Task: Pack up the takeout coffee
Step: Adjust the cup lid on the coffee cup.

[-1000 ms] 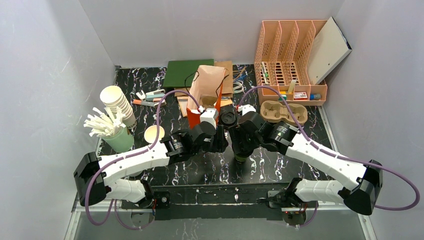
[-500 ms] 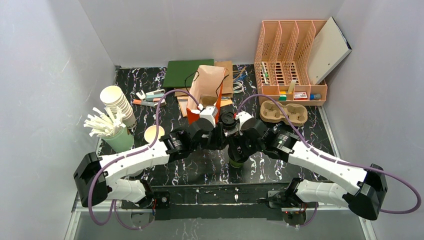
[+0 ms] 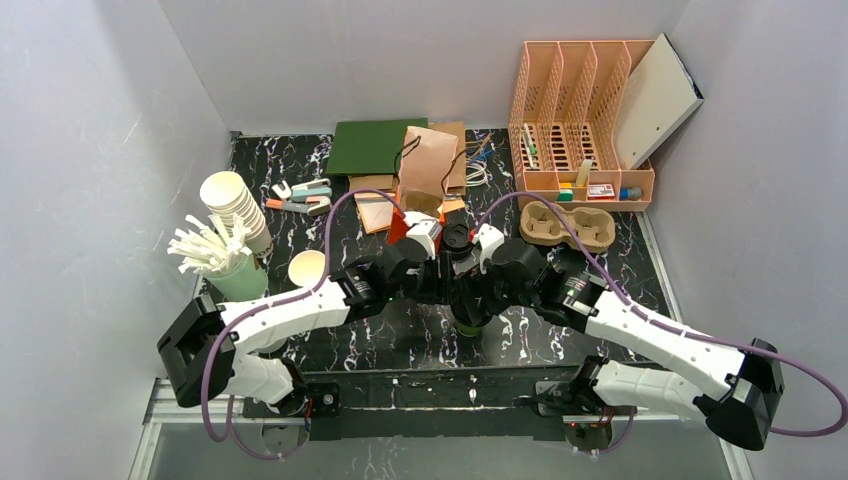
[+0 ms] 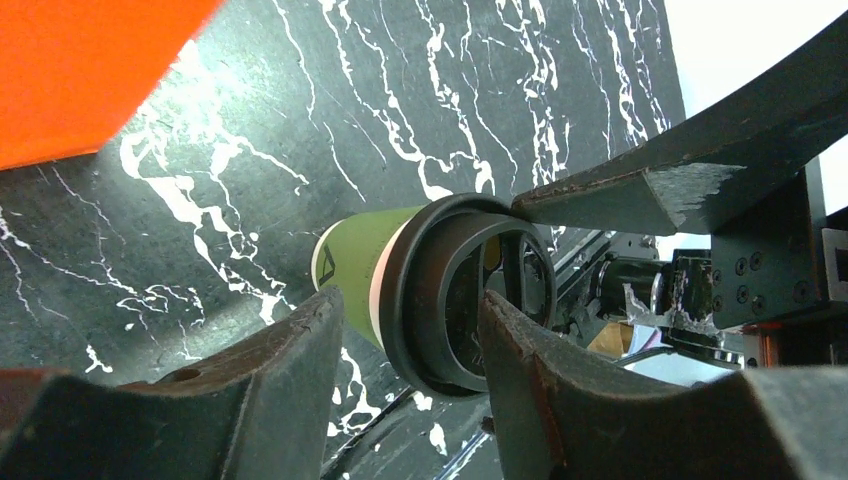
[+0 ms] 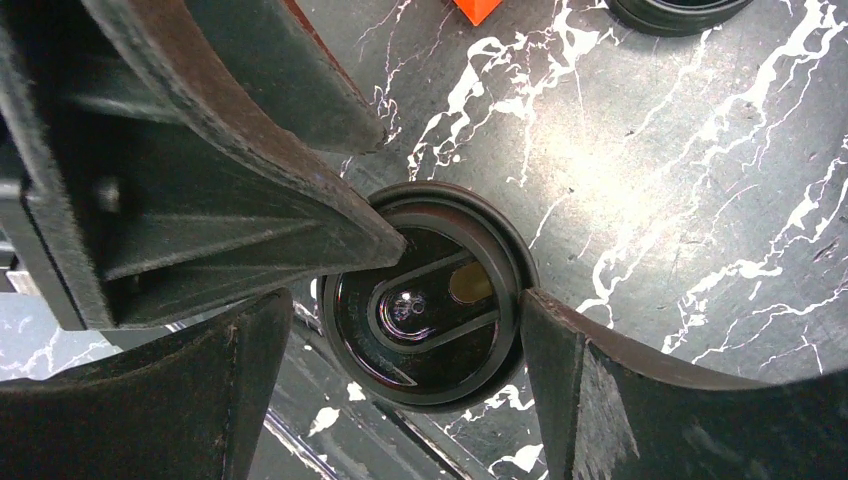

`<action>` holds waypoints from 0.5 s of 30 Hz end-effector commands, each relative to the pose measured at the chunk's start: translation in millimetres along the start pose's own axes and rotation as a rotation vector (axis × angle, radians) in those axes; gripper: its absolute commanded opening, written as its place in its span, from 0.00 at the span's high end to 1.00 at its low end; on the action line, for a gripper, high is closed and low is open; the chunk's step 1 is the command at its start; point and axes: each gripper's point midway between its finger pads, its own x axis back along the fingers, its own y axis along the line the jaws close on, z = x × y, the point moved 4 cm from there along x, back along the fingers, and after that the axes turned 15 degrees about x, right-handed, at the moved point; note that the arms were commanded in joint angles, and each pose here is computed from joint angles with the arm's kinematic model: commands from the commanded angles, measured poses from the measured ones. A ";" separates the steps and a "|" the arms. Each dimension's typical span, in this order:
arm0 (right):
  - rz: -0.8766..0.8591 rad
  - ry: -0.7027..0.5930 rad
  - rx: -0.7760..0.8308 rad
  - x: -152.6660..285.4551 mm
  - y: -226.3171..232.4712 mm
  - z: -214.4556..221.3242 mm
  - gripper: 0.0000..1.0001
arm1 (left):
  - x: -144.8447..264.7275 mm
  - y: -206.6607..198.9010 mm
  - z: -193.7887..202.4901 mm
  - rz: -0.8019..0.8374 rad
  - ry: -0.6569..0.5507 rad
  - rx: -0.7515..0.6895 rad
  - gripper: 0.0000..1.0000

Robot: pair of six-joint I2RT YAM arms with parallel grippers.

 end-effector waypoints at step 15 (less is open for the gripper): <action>0.173 -0.147 -0.109 20.8 -21.0 -24.3 0.08 | -13.7 28.7 14.3 -0.126 0.068 -0.007 0.58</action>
